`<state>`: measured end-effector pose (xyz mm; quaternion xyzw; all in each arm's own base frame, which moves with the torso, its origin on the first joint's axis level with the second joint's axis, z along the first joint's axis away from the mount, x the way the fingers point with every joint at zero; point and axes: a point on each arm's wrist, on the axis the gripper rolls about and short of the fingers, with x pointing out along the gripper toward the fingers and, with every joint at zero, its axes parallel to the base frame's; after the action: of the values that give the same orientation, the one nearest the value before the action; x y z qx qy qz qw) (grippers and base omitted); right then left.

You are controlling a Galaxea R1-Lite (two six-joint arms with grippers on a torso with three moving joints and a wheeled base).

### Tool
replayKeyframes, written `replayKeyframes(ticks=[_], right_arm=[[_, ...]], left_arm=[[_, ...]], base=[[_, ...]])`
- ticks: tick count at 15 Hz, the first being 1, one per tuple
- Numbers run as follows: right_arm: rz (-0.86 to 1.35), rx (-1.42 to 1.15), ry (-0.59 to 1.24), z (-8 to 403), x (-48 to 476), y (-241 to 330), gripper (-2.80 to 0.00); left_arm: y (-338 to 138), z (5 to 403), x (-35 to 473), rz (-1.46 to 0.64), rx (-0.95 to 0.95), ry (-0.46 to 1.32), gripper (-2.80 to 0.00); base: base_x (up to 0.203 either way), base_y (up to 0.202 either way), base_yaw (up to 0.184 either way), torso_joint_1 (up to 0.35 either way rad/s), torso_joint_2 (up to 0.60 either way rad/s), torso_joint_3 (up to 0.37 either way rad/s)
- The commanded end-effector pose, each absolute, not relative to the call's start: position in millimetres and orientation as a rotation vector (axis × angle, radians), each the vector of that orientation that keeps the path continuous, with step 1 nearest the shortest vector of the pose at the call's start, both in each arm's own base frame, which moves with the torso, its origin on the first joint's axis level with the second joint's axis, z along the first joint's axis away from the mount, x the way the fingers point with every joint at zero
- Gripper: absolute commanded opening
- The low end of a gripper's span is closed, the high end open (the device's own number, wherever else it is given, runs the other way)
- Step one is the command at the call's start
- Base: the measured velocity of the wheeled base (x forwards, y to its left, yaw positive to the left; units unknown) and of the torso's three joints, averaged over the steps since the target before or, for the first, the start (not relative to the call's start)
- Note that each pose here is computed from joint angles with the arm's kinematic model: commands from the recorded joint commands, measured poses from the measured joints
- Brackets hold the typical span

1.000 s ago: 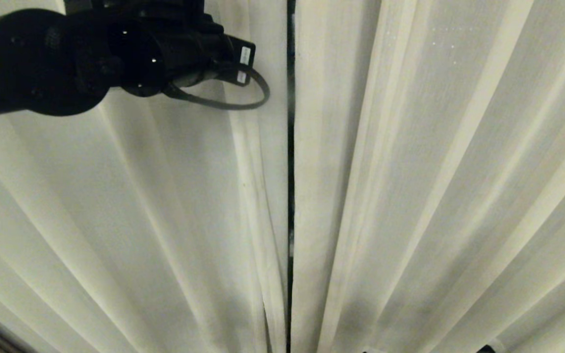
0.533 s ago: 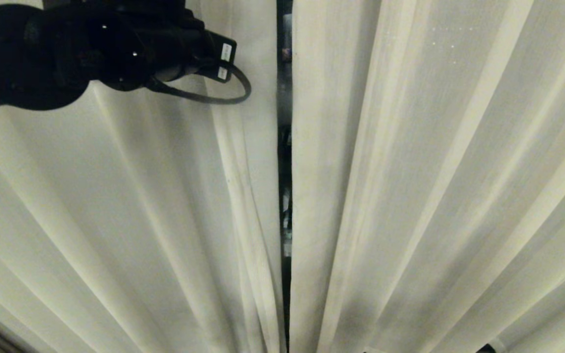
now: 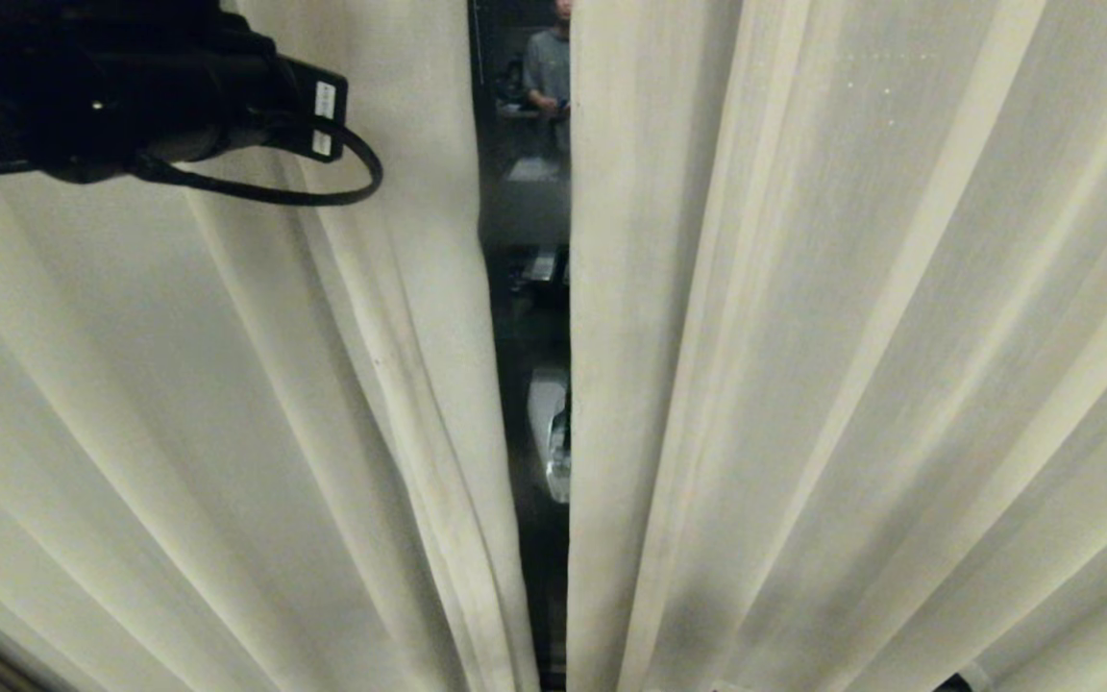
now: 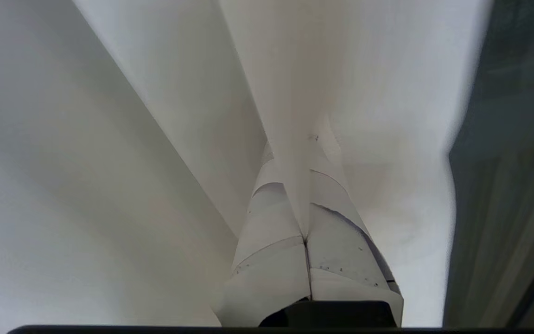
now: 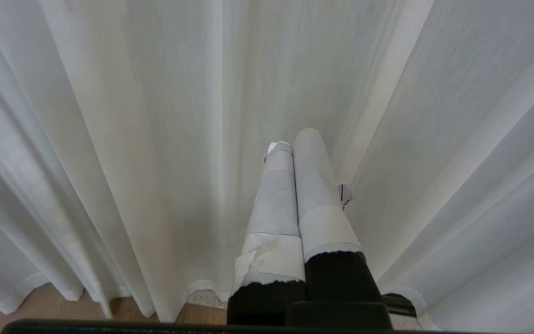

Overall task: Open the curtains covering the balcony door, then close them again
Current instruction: Pull the inner curtains open on both sides

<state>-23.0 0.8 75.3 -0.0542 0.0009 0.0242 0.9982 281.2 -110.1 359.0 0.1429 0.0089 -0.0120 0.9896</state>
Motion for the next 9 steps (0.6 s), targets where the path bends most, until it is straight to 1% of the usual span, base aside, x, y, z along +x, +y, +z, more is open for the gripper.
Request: replayKeyframes(ticks=[1,5,9], right_arm=[[0.049,-0.110,0.003,75.3,-22.8,0.8,-2.80],[0.050,-0.109,0.003,75.3,-22.8,0.8,-2.80],[0.051,-0.109,0.003,75.3,-22.8,0.8,-2.80]], left_arm=[[-83.5,364.0,253.6,0.019,0.252,0.009,-2.80],[-61.0,362.0,239.9,0.084,0.174,0.015,-2.80],[-51.7,364.6,237.6,0.117,0.139,0.005,-2.80]], base=[[0.000,0.000,0.000,0.000,0.00,0.000],[0.000,0.000,0.000,0.000,0.00,0.000],[0.000,0.000,0.000,0.000,0.00,0.000]])
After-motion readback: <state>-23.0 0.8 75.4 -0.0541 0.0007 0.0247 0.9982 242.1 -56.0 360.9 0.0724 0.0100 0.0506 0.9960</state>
